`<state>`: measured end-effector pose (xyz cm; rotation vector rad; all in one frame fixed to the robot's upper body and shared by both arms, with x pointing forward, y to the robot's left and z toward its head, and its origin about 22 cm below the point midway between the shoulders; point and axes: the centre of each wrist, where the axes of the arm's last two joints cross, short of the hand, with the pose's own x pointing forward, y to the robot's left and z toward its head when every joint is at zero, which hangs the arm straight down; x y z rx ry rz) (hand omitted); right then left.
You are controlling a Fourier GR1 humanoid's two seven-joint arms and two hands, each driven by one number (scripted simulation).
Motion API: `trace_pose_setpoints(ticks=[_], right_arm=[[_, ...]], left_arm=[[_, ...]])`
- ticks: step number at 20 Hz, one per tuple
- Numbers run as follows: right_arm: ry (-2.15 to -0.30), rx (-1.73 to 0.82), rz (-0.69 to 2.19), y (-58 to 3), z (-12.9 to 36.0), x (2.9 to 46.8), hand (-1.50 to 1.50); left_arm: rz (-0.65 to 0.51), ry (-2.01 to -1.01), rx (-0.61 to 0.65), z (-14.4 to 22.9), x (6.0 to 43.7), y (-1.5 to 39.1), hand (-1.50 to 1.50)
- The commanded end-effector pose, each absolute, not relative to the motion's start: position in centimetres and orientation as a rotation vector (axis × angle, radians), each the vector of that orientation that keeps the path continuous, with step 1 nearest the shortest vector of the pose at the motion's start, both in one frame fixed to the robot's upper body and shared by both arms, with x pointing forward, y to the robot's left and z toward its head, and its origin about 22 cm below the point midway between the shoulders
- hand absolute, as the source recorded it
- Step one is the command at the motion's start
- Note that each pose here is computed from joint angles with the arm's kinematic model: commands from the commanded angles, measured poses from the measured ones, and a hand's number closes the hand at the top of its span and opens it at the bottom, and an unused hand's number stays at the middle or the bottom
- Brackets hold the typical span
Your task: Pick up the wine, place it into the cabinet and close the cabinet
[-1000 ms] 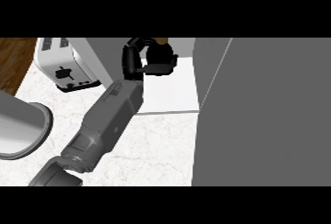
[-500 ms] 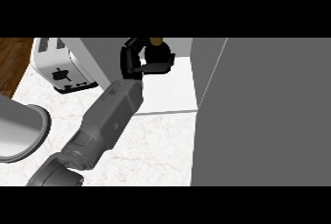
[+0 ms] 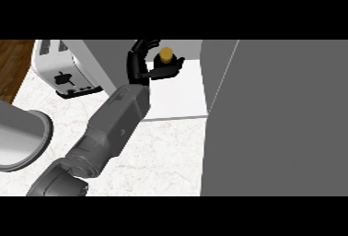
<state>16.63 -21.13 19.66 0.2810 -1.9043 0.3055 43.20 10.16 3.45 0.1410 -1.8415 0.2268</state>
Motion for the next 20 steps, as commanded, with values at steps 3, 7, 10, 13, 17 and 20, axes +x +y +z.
trace_pose_setpoints(ticks=[3,7,10,13,17,20], right_arm=[[-1.928,0.280,0.312,-22.1,20.5,15.2,-1.50],[-1.929,0.291,0.320,-20.9,20.5,14.9,-1.50],[-1.929,0.310,0.334,-21.9,20.4,15.3,-1.50],[-1.934,0.292,0.333,-22.3,20.5,15.5,-1.50],[-1.929,0.317,0.320,-21.6,20.8,15.6,-1.50],[-1.940,0.312,0.316,-21.1,20.5,15.6,-1.50]], left_arm=[[0.211,-1.805,0.232,2.1,42.7,11.0,-1.50],[0.182,-1.796,0.263,1.0,42.5,12.8,-1.50],[0.142,-1.783,0.311,1.9,43.0,13.3,-1.50],[0.120,-1.797,0.302,0.7,42.2,12.1,-1.50],[0.170,-1.803,0.316,1.2,42.4,11.7,-1.50],[0.205,-1.810,0.297,-0.1,41.8,12.4,-1.50]])
